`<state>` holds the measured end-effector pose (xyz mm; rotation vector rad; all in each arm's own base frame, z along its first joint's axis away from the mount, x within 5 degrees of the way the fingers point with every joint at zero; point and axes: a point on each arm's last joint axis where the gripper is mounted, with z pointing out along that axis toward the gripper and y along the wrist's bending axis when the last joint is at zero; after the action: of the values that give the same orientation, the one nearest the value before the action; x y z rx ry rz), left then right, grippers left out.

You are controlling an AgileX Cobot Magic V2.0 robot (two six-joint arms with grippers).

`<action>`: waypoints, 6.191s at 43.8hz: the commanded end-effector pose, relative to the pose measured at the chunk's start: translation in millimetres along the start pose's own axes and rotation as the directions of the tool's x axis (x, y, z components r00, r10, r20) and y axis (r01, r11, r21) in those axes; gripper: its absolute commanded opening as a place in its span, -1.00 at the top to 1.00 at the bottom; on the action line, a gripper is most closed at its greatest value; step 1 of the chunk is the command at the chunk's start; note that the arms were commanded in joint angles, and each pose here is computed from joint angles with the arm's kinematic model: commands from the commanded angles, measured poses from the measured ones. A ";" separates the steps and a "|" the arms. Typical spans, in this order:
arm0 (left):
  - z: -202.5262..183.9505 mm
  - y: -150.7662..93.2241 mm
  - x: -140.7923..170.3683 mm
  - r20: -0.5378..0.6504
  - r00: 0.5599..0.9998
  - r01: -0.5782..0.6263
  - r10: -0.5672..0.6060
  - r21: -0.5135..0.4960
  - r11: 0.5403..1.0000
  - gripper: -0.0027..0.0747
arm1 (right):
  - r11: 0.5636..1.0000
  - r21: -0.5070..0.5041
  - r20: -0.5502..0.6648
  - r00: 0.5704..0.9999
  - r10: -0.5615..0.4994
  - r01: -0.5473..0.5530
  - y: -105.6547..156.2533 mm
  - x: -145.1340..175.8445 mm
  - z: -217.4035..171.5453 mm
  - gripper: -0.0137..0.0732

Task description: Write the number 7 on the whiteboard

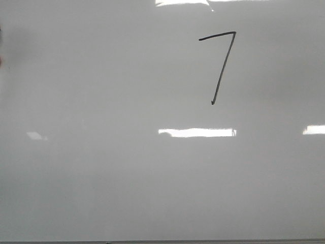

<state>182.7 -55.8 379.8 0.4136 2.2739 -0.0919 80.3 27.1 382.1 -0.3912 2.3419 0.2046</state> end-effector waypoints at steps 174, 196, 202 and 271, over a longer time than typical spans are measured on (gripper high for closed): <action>6.0 0.4 214.0 0.785 0.619 0.259 0.004 -0.208 0.943 0.98 | 1.000 0.027 0.167 0.986 -0.012 0.007 4.5 16.6 -25.1 0.84; 6.0 0.4 214.0 0.785 0.619 0.259 0.004 -0.208 0.943 0.98 | 0.998 0.064 0.222 0.975 -0.017 0.002 3.3 26.6 -25.7 0.84; 6.0 0.4 214.0 0.785 0.619 0.259 0.004 -0.208 0.943 0.98 | 0.990 0.131 0.399 0.917 -0.006 -0.050 -0.4 44.0 -14.2 0.84; 6.0 0.4 214.0 0.785 0.619 0.259 0.004 -0.208 0.943 0.98 | 0.946 0.217 0.841 0.539 -0.056 -0.241 -21.5 139.9 93.3 0.84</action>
<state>56.1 -0.1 211.3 0.0099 1.4858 0.0080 56.3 0.6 207.5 0.0283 1.4723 0.0471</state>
